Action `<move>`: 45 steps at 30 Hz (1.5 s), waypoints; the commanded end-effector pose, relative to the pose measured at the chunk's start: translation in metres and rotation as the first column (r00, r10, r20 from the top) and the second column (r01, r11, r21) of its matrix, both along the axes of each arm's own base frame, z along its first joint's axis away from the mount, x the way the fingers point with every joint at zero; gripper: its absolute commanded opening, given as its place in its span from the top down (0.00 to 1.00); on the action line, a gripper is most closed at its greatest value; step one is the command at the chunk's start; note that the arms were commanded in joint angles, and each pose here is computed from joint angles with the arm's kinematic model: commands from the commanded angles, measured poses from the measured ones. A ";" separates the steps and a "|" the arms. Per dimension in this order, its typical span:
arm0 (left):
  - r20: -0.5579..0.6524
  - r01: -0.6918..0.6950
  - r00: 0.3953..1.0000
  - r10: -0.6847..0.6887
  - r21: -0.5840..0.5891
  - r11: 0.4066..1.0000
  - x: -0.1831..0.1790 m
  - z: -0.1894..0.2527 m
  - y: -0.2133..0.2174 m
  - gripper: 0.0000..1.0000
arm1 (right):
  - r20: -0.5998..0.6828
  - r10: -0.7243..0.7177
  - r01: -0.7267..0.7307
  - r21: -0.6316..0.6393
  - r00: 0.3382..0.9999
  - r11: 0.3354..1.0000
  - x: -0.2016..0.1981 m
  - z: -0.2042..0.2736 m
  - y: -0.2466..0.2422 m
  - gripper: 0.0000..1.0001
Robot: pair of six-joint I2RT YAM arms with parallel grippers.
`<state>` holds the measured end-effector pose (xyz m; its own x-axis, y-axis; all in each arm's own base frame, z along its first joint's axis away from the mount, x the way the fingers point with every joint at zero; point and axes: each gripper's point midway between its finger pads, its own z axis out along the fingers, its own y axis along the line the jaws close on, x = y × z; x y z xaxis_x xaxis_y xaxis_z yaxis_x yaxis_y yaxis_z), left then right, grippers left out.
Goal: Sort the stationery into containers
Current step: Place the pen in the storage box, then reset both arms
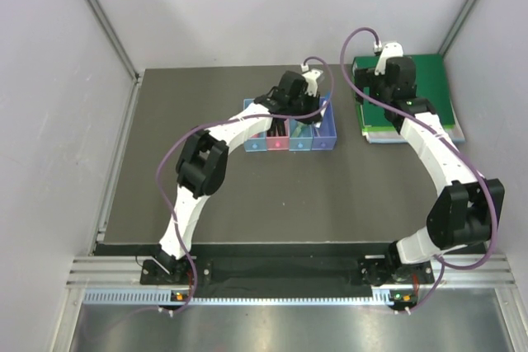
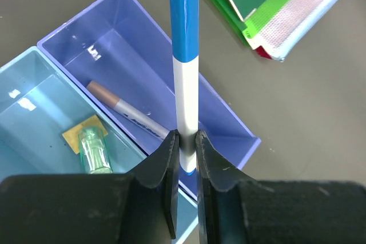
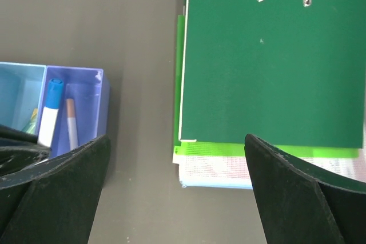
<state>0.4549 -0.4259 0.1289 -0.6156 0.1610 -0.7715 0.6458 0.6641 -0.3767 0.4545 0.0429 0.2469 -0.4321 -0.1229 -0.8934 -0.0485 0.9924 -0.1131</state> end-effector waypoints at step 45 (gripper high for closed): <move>0.444 -0.447 0.851 0.280 0.334 0.830 -0.109 0.183 0.266 0.01 | 0.033 0.291 -0.287 -0.086 0.956 0.954 -0.117 0.094 0.037 0.00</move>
<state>0.3809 -0.2258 0.3505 -0.2925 0.1879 -0.9376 0.4724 0.8809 0.0291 0.3755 0.0678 0.2882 -0.4248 -0.3140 -0.8491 -0.2402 0.9434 -0.2287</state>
